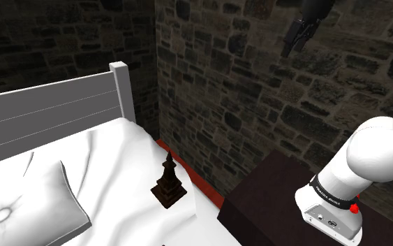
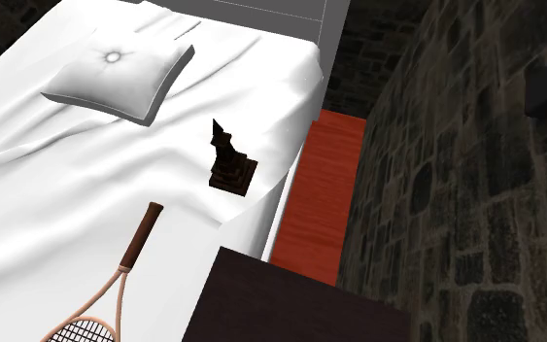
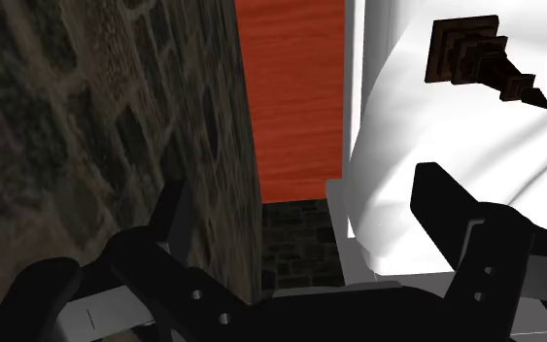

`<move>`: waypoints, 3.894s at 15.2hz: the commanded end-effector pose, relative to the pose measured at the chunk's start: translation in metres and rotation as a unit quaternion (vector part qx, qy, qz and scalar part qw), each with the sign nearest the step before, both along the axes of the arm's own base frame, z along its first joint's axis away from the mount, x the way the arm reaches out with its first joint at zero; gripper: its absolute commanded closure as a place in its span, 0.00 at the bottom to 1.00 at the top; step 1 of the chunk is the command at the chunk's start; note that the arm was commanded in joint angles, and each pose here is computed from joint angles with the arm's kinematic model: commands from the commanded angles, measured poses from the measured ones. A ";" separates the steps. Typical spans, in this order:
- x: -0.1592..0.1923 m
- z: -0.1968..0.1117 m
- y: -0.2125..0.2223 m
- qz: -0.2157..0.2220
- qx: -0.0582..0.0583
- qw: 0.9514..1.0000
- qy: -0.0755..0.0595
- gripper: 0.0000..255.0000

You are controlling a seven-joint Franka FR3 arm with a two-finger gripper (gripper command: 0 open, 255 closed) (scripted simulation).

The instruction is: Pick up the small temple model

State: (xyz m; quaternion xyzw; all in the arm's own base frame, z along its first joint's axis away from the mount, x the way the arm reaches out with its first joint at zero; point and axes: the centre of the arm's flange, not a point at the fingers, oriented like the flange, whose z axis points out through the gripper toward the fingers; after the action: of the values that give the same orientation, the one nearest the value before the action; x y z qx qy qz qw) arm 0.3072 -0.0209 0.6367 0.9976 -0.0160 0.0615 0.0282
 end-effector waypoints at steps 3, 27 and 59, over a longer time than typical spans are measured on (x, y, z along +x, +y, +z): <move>0.005 -0.020 0.016 0.007 0.001 1.000 -0.005 0.00; 0.064 -0.254 0.211 0.086 0.008 0.994 -0.070 0.00; 0.104 -0.454 0.357 0.142 0.014 0.983 -0.115 1.00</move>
State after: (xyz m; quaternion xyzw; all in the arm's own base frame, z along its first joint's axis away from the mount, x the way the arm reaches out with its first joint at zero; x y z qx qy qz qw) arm 0.4114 0.3370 0.1836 0.9761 0.1218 0.1798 0.0031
